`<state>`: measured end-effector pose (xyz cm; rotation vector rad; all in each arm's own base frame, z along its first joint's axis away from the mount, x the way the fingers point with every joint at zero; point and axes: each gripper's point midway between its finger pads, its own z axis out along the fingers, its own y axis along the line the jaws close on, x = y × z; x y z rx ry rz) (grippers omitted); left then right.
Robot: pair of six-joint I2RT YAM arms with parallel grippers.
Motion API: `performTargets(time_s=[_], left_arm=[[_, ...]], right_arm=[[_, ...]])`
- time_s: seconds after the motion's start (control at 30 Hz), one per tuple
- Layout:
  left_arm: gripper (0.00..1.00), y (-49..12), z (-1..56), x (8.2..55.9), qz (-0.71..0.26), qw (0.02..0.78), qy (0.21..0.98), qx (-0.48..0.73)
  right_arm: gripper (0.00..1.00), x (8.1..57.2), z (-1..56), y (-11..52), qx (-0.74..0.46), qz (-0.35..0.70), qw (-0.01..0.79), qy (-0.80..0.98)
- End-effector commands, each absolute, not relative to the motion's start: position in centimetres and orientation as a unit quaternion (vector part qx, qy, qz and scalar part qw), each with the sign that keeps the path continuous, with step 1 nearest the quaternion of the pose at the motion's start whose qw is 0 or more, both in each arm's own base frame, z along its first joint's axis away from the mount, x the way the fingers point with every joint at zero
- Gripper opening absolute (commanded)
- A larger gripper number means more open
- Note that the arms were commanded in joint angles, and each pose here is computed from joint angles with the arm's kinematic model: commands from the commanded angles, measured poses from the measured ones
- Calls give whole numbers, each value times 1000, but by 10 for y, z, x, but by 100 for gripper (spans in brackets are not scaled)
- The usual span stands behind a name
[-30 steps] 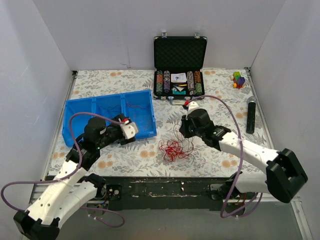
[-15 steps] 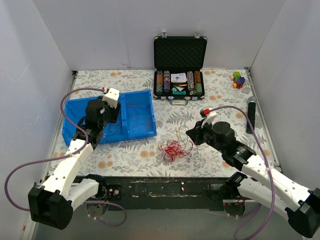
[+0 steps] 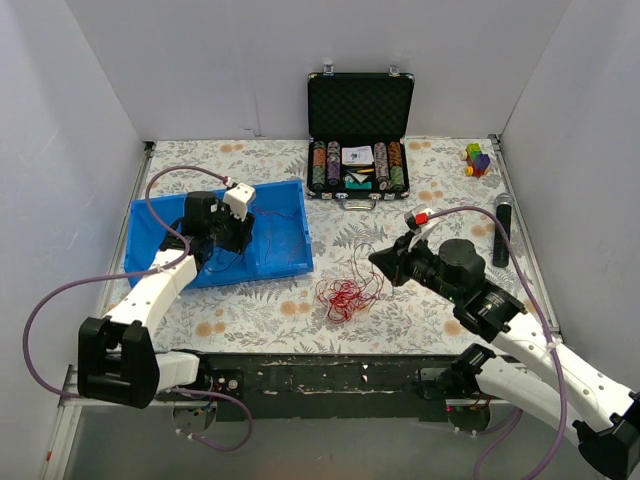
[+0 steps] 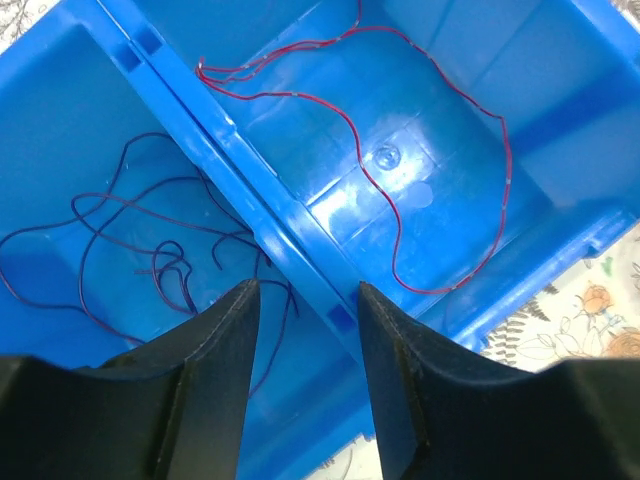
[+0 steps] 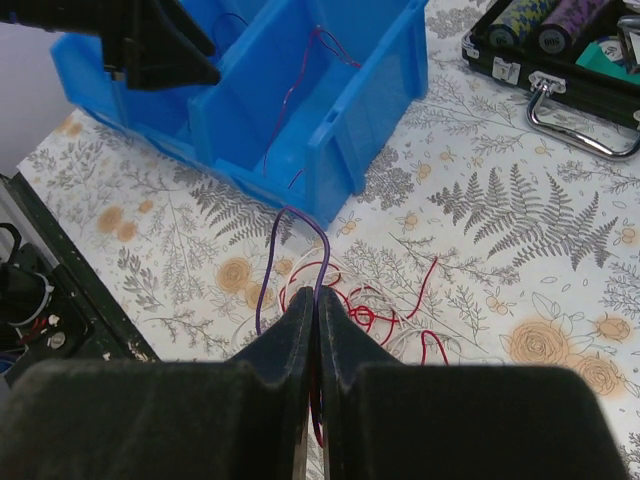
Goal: Untangle the cables
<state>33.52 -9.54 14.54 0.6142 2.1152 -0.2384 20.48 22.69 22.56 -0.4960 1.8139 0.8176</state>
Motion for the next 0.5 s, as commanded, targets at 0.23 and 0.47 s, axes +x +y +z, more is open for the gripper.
performTargets(time_s=[0.23,0.47], left_arm=[[45,-133,144,345,-170,443,833,283],[39,-189,123,297,-242,398,815,345]], right_arm=[[9,192,270,228,-228,365,545,719],[9,194,273,226,-222,362,550,719]])
